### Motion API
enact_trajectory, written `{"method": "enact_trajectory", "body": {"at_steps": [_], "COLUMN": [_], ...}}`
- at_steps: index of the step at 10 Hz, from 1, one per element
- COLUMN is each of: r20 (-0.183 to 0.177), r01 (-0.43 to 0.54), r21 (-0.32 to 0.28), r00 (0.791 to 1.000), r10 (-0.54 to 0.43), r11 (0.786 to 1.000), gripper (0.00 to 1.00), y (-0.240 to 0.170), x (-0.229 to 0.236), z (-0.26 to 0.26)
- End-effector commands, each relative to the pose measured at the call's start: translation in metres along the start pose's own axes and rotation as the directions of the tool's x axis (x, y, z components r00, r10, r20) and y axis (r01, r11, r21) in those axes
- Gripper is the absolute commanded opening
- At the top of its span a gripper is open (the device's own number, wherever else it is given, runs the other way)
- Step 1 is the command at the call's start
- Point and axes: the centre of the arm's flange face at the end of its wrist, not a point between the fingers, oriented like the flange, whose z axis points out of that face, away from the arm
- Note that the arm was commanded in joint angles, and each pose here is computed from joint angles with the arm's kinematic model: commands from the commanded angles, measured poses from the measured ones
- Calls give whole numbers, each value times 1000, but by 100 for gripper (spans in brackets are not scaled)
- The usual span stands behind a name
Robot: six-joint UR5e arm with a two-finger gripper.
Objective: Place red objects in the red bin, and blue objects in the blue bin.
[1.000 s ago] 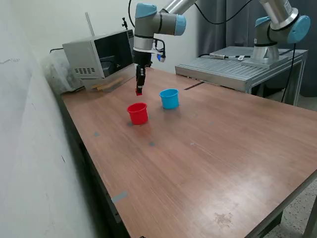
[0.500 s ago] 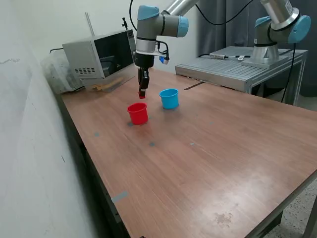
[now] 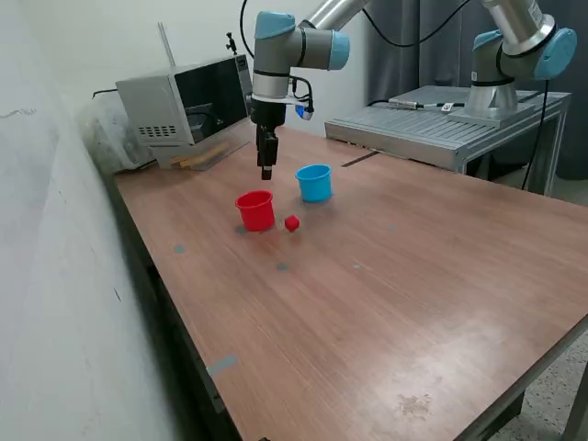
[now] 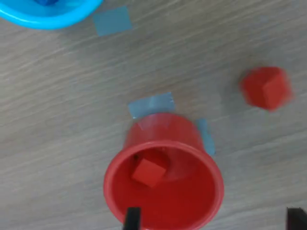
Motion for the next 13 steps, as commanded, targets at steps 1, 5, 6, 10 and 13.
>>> {"method": "enact_trajectory", "body": {"at_steps": [1, 5, 6, 10, 13], "r20": [4, 4, -10, -50, -84], "r01": [-7, 17, 110, 242, 356], "r21": [2, 59, 74, 62, 53], "r00": [1000, 1000, 994, 970, 932], "r10": [7, -17, -110, -239, -351], "r11": [1000, 998, 991, 968, 933], "gripper": [100, 100, 100, 100, 100], "y": [1, -28, -48, -85, -97], "x": [-6, 5, 36, 117, 140], "z": [2, 19, 18, 1, -4]}}
